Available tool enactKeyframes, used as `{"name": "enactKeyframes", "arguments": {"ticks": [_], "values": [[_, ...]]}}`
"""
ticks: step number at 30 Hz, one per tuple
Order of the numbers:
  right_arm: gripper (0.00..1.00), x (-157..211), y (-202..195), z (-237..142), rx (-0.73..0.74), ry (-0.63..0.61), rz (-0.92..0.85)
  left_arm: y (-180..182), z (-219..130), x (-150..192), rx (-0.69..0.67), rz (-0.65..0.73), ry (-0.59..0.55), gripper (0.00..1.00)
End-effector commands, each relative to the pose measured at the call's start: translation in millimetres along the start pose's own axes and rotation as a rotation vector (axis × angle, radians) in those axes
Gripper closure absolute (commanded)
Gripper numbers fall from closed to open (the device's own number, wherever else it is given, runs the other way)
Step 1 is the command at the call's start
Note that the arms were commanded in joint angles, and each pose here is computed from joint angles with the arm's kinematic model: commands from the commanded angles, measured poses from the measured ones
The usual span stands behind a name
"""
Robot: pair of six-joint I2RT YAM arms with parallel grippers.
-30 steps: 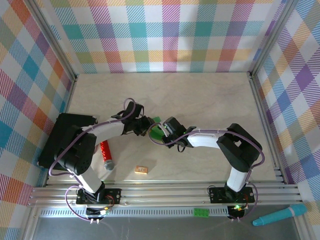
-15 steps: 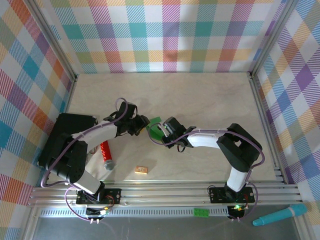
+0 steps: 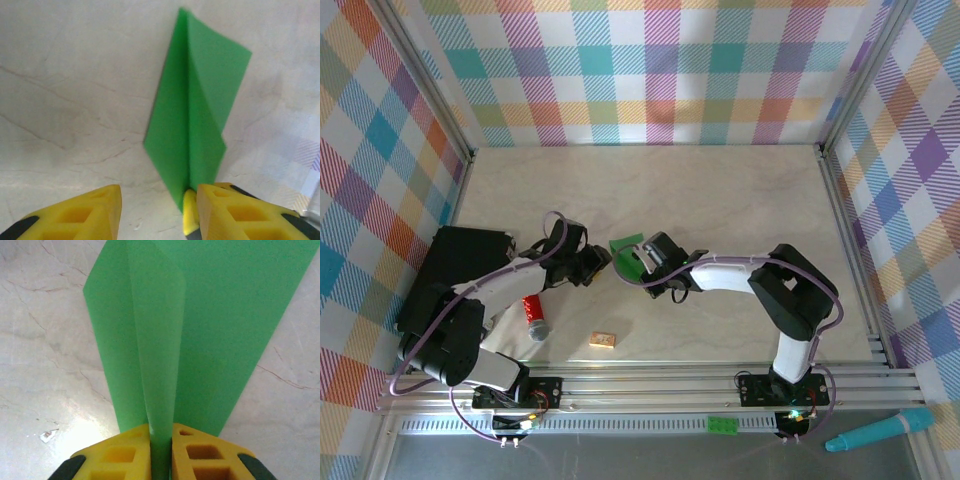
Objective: Fold a paper plane with a square sheet of paper (pick it up from the middle)
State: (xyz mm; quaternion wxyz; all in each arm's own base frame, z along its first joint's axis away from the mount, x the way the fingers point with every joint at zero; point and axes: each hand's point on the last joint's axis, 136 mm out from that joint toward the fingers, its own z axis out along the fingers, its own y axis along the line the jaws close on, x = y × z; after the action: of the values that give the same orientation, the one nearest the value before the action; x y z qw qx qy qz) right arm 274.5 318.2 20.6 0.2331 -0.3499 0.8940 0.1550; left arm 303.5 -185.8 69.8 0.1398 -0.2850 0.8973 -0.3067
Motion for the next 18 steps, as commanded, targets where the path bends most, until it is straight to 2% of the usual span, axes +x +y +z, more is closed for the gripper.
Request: {"name": "enactKeyframes", "arguments": {"ticks": [1,11,18], "values": [[0.83,12.2,5.9,5.4,-0.056,0.046,0.056,-7.8,-0.1,1.3,0.073,-0.025,0.011,0.59],[0.82,9.9,4.5,-2.0,-0.193,-0.031,0.155,-28.5,23.7,17.3,0.184,-0.01,0.107,0.63],[0.79,4.4,0.4,-8.2,-0.264,-0.075,0.192,-37.3,42.8,20.8,0.196,-0.004,0.153,0.68]]}}
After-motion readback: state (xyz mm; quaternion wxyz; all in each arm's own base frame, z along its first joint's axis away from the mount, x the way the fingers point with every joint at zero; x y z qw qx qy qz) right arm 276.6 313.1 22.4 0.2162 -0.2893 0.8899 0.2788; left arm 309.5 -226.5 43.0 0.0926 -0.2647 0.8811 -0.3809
